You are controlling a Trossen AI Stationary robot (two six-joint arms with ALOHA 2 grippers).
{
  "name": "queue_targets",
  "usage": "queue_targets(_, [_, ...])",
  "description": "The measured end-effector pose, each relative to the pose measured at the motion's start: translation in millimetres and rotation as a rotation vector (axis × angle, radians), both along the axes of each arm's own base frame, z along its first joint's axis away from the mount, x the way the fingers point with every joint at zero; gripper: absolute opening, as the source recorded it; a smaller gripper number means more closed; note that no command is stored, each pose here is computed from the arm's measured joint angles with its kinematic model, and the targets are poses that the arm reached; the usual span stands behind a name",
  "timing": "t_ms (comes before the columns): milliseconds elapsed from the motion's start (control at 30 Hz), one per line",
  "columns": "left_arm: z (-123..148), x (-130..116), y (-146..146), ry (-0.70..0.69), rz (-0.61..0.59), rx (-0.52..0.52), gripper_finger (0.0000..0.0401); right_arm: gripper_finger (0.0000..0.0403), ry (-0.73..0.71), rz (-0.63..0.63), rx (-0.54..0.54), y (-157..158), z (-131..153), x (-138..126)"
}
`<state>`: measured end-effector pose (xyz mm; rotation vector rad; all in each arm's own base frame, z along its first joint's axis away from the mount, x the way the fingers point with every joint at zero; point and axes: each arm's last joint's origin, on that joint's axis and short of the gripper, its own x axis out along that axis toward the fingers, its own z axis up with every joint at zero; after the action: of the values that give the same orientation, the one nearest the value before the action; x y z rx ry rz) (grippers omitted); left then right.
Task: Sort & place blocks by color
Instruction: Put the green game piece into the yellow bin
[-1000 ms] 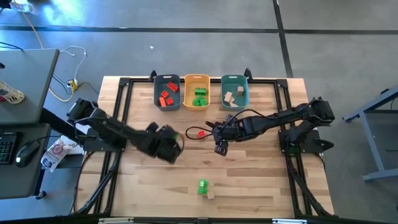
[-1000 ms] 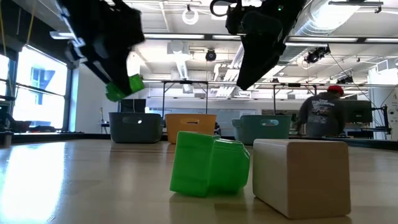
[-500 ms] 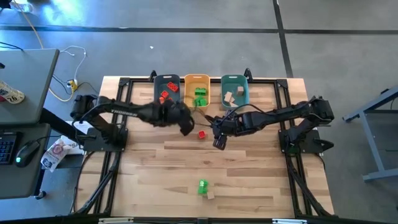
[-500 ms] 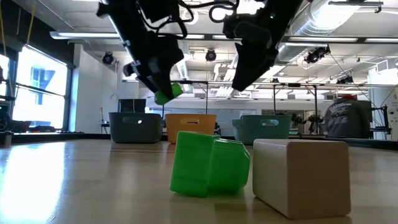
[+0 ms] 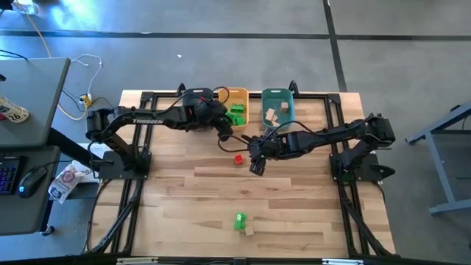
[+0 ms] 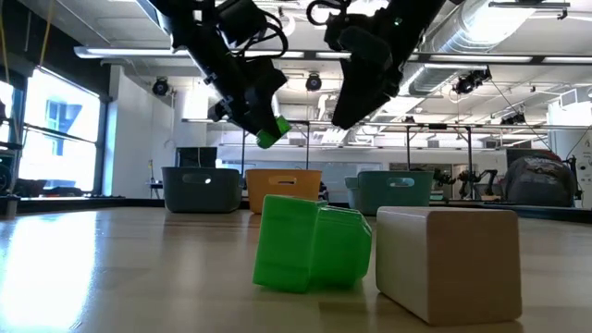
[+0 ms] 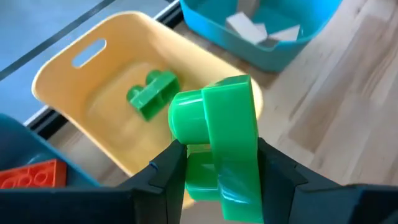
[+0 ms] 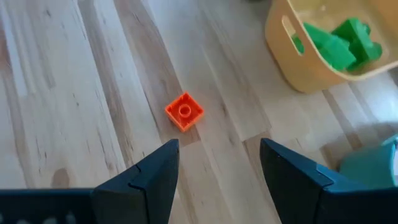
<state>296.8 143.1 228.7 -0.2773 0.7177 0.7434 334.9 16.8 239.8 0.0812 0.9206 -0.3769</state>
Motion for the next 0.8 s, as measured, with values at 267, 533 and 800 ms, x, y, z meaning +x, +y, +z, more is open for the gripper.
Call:
queue_targets(267, [4, -8, 24, -0.028, 0.01, 0.035, 0.0129, 0.021, -0.069, 0.114, -0.056, 1, 6, 8])
queue_targets(533, [-2, -15, 43, -0.078, -0.02, -0.058, 0.0129, 0.021, -0.148, 0.139, -0.029, -2, 10, 15])
queue_targets(800, [-21, -10, 52, -0.074, -0.046, -0.114, 0.0129, 0.021, -0.163, 0.143, 0.014, -3, 10, 16])
